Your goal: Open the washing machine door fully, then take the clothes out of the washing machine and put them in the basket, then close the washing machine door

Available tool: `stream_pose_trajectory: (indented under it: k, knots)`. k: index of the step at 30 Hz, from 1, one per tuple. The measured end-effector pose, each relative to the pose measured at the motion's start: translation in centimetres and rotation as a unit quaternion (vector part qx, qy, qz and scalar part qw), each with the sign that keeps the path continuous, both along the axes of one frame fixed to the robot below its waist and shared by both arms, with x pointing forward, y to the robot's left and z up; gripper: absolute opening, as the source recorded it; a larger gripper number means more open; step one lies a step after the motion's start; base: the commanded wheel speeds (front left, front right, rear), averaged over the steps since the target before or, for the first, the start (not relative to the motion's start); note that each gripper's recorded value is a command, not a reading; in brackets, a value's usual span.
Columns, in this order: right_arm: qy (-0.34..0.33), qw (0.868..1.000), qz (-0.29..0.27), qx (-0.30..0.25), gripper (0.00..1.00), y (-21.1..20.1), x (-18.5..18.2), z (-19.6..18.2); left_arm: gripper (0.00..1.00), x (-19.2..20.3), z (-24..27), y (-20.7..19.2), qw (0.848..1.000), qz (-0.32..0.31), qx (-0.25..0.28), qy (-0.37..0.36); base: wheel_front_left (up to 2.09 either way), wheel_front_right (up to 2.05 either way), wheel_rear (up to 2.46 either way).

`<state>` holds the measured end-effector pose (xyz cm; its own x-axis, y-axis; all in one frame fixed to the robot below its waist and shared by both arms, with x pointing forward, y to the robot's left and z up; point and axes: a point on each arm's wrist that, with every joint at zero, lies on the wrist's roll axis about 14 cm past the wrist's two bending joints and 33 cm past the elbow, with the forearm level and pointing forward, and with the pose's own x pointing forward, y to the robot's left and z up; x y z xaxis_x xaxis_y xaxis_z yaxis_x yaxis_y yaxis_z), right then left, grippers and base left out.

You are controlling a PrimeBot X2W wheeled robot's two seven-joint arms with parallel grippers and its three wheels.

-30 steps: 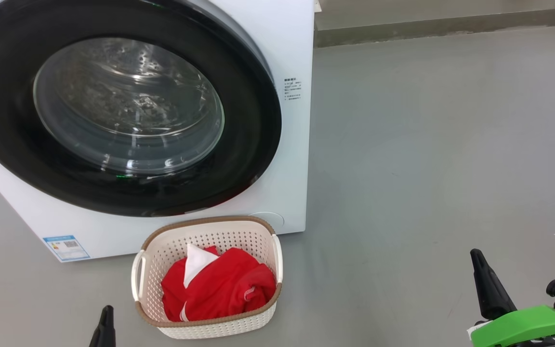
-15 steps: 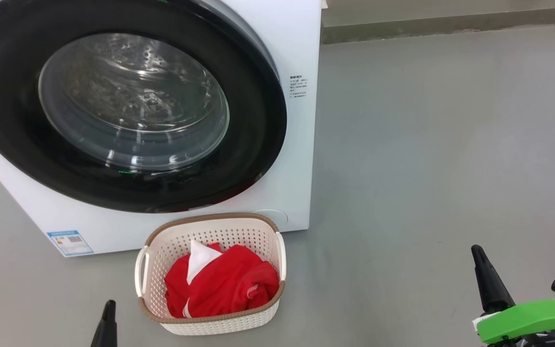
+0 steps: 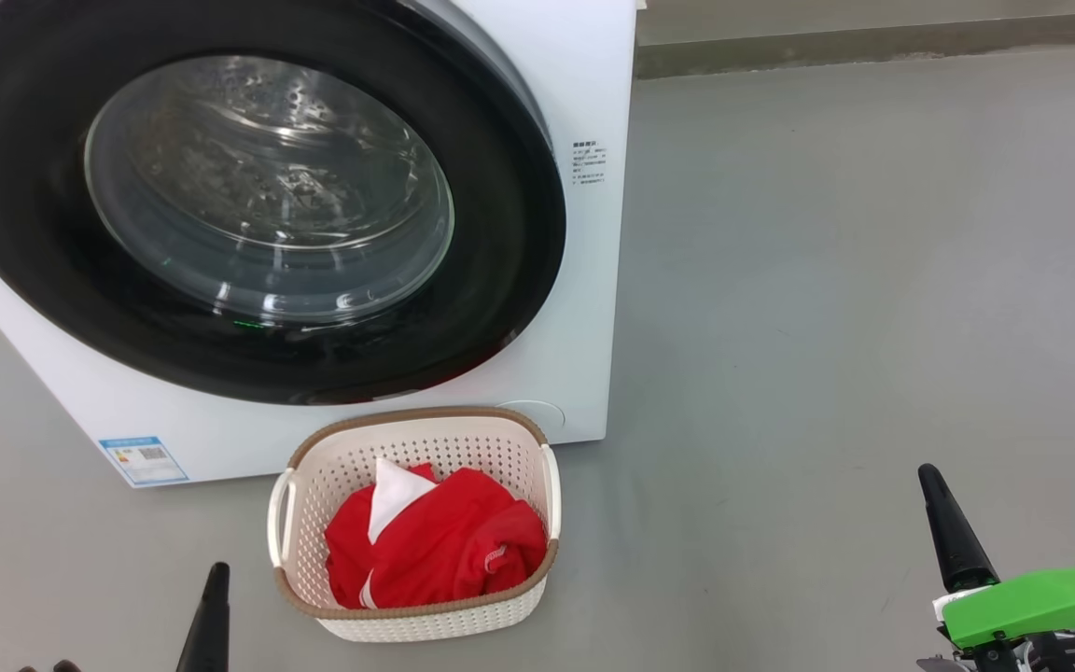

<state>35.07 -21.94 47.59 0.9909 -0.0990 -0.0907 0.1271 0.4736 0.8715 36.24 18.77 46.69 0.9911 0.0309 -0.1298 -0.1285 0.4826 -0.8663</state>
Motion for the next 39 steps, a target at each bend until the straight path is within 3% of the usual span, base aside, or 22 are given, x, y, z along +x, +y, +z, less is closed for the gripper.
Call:
stream_pose_trajectory:
  k: [17, 39]
  knots:
    - [0.002, 0.996, 0.006, 0.086, 0.00, 0.5, 0.5, -0.3, 0.00, 0.4, 0.3, 0.0, 0.996, 0.003, -0.092, -0.005, 0.00, 0.00, 0.00]
    - [-0.016, 0.981, 0.011, 0.196, 0.00, 1.0, 1.9, 0.3, 0.00, 1.2, 1.0, 0.0, 0.979, 0.004, -0.201, -0.017, 0.00, 0.00, 0.00]
